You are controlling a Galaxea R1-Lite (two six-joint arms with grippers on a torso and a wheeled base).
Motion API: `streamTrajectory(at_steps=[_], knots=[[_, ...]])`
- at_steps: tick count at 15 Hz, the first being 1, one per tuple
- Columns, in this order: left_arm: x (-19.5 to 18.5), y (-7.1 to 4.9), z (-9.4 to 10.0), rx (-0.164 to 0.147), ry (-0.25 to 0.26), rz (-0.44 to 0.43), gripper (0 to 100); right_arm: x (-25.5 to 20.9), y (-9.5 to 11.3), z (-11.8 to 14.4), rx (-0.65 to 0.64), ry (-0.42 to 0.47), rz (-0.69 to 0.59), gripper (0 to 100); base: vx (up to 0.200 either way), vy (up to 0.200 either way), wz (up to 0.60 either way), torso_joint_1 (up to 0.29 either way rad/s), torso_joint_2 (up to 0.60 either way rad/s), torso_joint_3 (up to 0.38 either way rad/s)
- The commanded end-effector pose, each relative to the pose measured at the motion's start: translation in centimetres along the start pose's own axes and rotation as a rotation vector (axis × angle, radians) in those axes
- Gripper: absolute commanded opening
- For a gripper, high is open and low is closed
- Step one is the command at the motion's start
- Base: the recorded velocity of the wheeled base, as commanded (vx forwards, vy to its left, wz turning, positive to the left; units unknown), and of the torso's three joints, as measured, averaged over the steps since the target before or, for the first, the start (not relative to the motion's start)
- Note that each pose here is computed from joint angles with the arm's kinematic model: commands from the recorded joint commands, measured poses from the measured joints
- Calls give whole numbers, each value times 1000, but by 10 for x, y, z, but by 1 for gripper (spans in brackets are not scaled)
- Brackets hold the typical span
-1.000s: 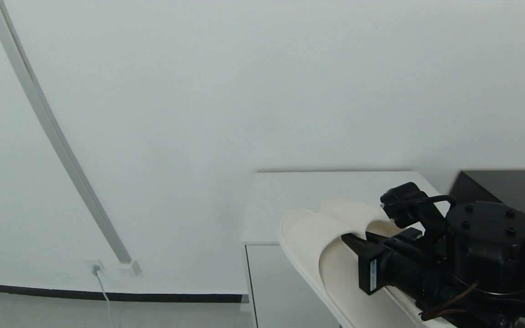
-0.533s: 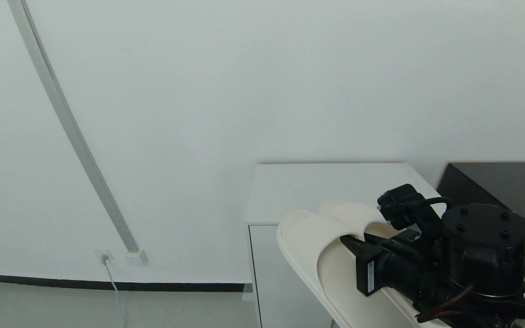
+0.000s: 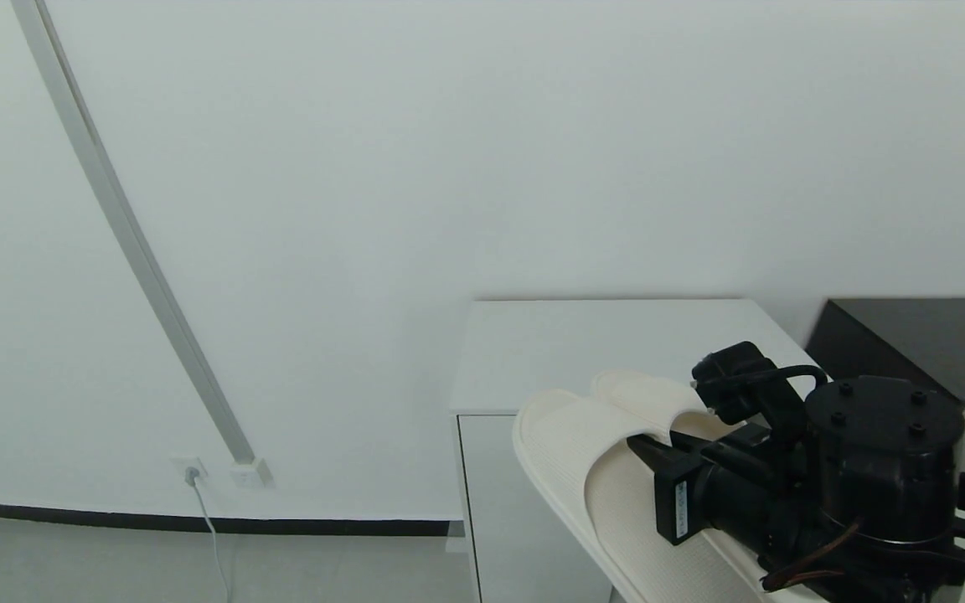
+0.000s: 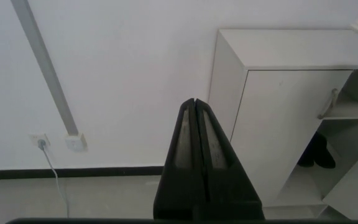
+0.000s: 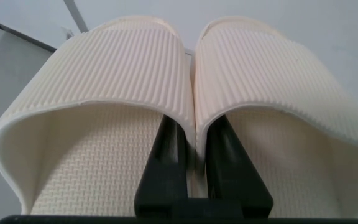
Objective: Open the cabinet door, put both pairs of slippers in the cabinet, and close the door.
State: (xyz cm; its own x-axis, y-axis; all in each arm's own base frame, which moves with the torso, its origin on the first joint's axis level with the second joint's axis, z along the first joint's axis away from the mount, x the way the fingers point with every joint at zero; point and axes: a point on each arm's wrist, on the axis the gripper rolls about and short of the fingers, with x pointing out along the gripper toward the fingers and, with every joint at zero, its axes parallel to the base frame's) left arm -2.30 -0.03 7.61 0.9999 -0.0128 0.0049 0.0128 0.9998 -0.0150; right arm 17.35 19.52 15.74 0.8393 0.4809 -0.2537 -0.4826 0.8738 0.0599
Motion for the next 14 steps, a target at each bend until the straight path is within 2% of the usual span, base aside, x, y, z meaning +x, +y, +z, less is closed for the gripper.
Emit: streamTrajectory(at_steps=[1, 14], knots=[[0, 0, 0, 0, 2, 1, 0, 1, 0, -1, -2, 5, -1, 0, 0, -200, 0, -2, -7, -2], [0, 0, 0, 0, 0, 0, 0, 4, 1, -4, -5, 15, -2, 0, 0, -200, 0, 2, 2, 3]])
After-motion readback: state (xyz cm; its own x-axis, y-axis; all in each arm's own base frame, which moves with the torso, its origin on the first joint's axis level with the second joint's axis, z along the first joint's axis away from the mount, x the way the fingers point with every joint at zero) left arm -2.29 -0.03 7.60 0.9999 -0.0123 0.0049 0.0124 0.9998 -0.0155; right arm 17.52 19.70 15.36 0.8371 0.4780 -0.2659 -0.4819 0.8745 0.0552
